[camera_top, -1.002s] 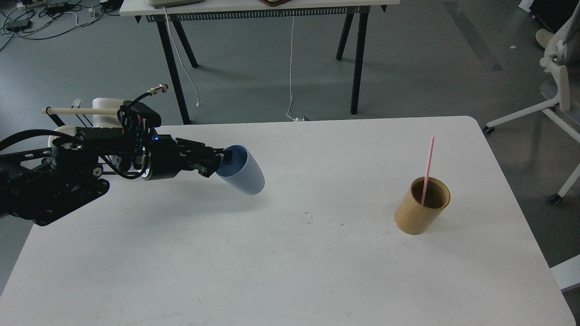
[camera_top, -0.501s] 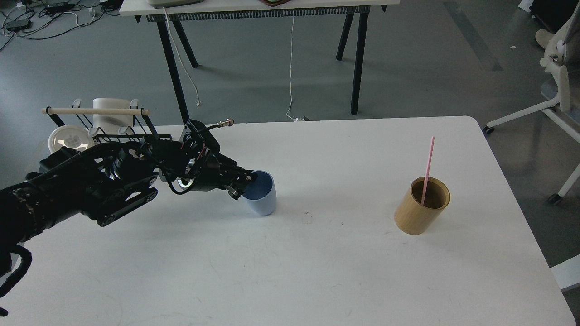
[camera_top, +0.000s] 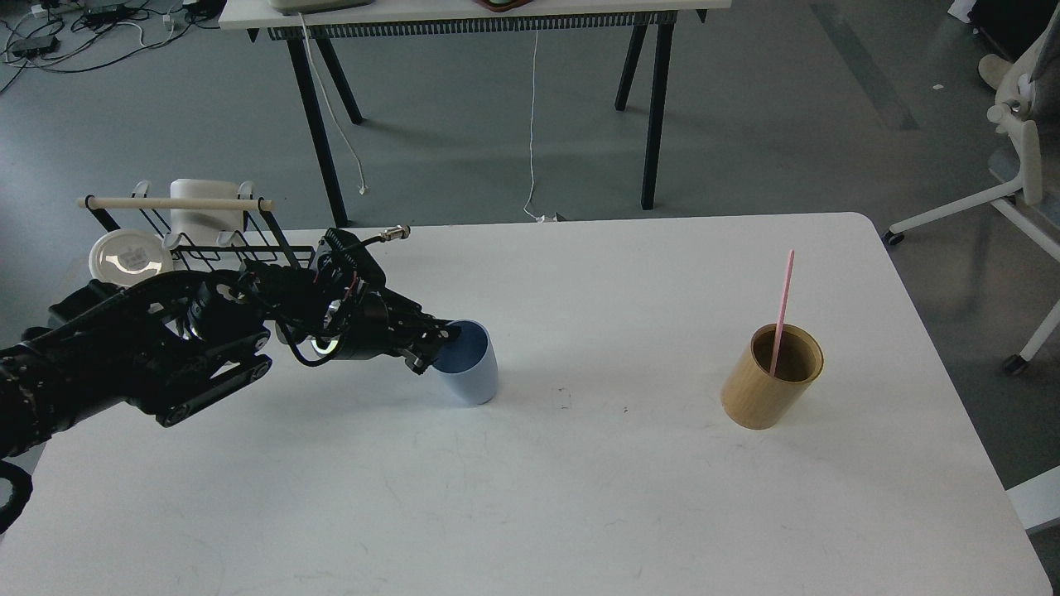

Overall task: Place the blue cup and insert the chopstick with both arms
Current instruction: 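Lift the blue cup with the left gripper and carry it toward table center, then set the blue cup upright and open the left gripper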

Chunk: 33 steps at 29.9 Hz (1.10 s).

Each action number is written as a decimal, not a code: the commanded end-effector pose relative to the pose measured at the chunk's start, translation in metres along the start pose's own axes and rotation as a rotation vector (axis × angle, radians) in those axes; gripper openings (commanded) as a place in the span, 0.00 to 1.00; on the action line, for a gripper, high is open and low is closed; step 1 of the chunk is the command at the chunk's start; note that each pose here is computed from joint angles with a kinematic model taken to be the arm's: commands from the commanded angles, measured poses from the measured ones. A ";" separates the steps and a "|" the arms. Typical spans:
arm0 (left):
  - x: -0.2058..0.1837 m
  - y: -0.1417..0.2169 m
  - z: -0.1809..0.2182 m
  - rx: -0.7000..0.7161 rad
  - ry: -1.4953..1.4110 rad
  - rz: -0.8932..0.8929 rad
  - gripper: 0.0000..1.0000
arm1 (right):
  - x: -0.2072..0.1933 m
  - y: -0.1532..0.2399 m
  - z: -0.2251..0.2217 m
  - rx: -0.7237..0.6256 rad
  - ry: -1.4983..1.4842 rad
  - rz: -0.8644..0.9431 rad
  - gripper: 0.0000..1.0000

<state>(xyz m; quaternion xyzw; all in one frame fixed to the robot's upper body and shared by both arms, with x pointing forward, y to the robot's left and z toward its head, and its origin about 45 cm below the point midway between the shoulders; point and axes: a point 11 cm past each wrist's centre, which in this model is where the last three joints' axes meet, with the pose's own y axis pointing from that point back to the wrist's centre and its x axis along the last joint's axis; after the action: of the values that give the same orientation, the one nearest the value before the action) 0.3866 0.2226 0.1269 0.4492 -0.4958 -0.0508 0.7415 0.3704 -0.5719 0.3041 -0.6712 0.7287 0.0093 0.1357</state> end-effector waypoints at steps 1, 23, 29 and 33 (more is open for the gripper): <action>0.000 -0.001 0.002 -0.007 0.009 0.005 0.09 | 0.000 0.000 0.000 0.000 0.000 0.000 0.98; 0.020 0.022 0.010 -0.061 0.106 0.112 0.61 | -0.007 -0.002 0.007 -0.005 -0.018 -0.013 0.98; 0.041 0.036 0.019 -0.146 0.359 0.226 0.78 | -0.017 -0.003 0.011 -0.018 -0.025 -0.044 0.98; 0.064 0.050 0.011 -0.193 0.559 0.365 0.83 | -0.032 -0.005 0.017 -0.045 -0.022 -0.097 0.98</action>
<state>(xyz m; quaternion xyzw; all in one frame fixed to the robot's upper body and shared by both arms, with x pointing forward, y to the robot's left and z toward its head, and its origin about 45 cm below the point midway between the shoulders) 0.3841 0.2115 0.1925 0.3200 -0.3799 0.1064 0.8614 0.3786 -0.5469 0.2960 -0.6966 0.7041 0.0240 0.1355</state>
